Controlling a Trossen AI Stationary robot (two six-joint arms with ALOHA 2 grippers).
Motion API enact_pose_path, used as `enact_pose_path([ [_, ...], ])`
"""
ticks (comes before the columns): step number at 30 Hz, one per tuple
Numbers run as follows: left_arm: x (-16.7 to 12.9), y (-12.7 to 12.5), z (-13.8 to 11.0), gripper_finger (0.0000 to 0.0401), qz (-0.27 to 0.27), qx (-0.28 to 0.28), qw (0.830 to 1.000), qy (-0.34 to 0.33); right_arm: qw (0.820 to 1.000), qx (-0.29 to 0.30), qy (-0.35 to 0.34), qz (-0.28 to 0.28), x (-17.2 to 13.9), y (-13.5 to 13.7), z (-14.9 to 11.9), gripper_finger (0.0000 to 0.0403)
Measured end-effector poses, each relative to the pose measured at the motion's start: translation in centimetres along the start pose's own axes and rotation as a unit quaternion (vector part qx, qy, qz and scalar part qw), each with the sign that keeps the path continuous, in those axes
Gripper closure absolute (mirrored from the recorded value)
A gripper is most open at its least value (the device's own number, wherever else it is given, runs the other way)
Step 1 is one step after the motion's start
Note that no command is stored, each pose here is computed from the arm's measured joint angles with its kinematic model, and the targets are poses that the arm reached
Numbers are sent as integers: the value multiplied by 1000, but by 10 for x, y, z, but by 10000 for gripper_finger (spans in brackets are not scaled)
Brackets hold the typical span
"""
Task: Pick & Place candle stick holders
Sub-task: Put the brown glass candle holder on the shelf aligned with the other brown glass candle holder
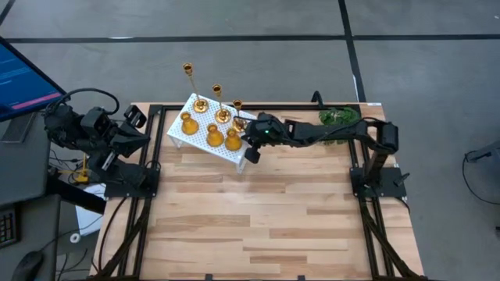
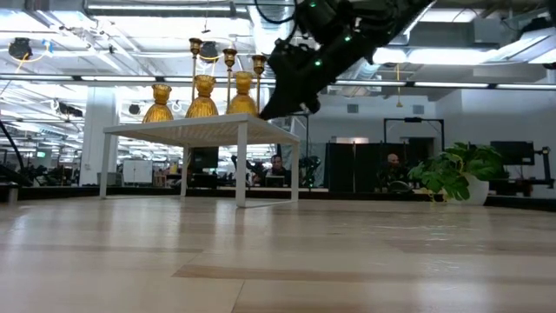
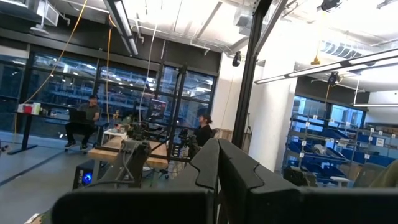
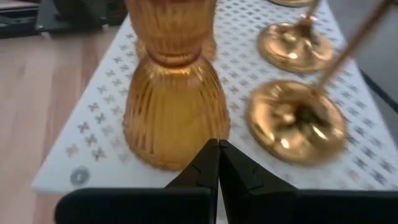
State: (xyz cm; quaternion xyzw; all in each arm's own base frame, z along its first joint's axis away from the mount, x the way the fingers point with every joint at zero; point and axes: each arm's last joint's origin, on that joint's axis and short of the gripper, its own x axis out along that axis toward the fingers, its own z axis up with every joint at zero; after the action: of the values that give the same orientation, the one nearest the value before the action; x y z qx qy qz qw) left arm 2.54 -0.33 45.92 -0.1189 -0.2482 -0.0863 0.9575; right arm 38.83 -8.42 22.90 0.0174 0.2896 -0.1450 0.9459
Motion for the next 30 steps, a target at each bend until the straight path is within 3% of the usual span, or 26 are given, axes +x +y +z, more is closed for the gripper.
enact_pose_path([
  [6, 0, 0, 0, 393, 0, -1, 1000, 0, 999, -14, 21, 22, 18, 15, 4, 403],
  [15, 0, 0, 0, 393, 0, 0, 1000, 0, 999, -18, 30, 10, -1, 11, 13, 403],
  [19, 0, 0, 0, 393, 6, 0, 1000, 0, 1000, -31, 4, -4, -34, 15, 30, 403],
  [23, 9, 3, -18, 397, 107, 3, 994, 31, 999, -49, -1, -19, -70, 33, 38, 403],
  [30, 36, 3, -89, 398, 255, 6, 948, 190, 993, -17, -71, -90, -185, 44, 56, 403],
])
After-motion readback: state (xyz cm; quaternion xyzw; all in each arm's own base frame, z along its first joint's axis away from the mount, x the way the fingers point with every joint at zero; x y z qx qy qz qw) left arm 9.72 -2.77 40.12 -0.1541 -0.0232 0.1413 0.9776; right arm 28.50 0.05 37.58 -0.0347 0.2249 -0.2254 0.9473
